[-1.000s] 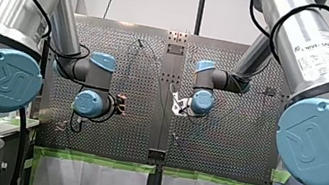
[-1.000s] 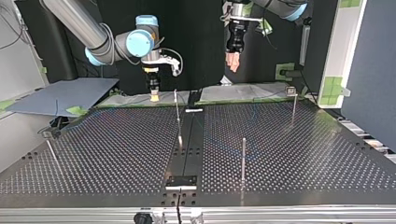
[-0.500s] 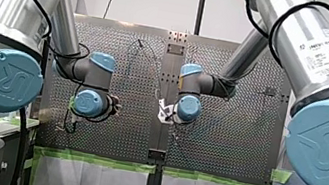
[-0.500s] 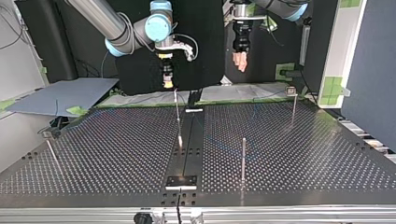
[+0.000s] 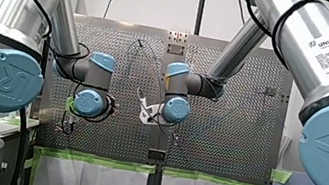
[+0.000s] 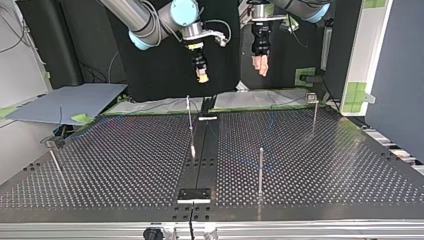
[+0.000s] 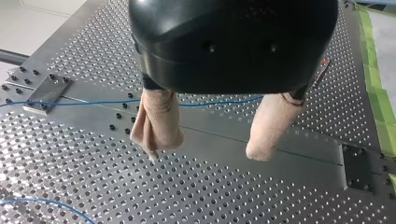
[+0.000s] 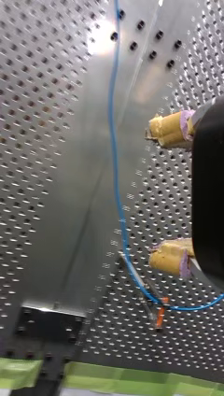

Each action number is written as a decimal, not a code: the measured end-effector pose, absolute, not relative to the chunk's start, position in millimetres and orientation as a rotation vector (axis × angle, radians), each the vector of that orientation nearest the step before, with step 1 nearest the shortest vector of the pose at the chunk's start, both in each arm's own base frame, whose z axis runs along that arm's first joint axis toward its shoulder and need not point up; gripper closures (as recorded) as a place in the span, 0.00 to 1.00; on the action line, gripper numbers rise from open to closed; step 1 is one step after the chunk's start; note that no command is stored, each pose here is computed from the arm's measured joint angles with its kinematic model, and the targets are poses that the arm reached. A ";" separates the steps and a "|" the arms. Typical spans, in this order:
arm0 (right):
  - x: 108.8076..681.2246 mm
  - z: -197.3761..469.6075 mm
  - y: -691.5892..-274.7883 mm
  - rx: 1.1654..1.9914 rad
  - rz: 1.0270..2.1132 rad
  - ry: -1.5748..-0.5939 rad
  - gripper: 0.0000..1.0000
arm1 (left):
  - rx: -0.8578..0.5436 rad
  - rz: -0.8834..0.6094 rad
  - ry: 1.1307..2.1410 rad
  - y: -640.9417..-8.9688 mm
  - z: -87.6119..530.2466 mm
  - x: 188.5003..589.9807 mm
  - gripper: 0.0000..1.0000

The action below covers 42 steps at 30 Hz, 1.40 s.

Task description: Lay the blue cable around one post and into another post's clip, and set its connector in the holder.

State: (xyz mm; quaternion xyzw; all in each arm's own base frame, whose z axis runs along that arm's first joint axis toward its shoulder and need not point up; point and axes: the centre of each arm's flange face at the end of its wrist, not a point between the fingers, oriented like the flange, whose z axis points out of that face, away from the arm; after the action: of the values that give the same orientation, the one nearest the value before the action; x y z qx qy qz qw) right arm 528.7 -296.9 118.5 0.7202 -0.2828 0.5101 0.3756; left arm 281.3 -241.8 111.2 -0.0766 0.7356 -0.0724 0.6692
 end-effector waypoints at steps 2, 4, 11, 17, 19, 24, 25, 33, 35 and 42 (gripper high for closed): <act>528.2 116.8 -294.1 1.837 1.314 -0.731 0.00 | -0.177 -0.156 1.661 -240.8 111.0 281.2 0.00; 524.2 114.4 -296.0 1.827 1.318 -0.748 0.00 | -0.184 -0.147 1.662 -239.5 110.7 281.1 0.00; 498.2 101.6 -314.7 1.785 1.314 -0.820 0.00 | -0.196 -0.124 1.669 -236.7 110.0 280.1 0.00; 484.9 100.8 -337.5 1.758 1.319 -0.841 0.00 | -0.191 -0.120 1.677 -236.7 109.4 279.0 0.00; 481.6 101.1 -344.2 1.753 1.323 -0.843 0.00 | -0.190 -0.121 1.678 -237.0 109.3 278.6 0.00; 482.4 101.4 -348.2 1.764 1.353 -0.811 0.00 | -0.194 -0.131 1.676 -237.8 109.4 278.5 0.00; 483.7 101.4 -347.0 1.767 1.358 -0.801 0.00 | -0.194 -0.133 1.676 -238.0 109.5 278.5 0.00; 504.5 104.3 -325.6 1.779 1.414 -0.718 0.00 | -0.224 -0.142 1.672 -237.5 109.5 277.4 0.00; 509.0 105.1 -319.7 1.776 1.421 -0.704 0.00 | -0.228 -0.146 1.664 -238.0 110.2 278.0 0.00; 509.9 105.5 -317.7 1.782 1.416 -0.710 0.00 | -0.242 -0.159 1.644 -239.1 112.0 280.2 0.00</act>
State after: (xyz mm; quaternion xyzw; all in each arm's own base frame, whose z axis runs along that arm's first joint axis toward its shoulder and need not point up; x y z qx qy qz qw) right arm 509.9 -317.7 105.5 0.6944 -0.2766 0.5519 0.3698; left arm 280.2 -239.1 112.0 -0.1076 0.7299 -0.0707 0.6713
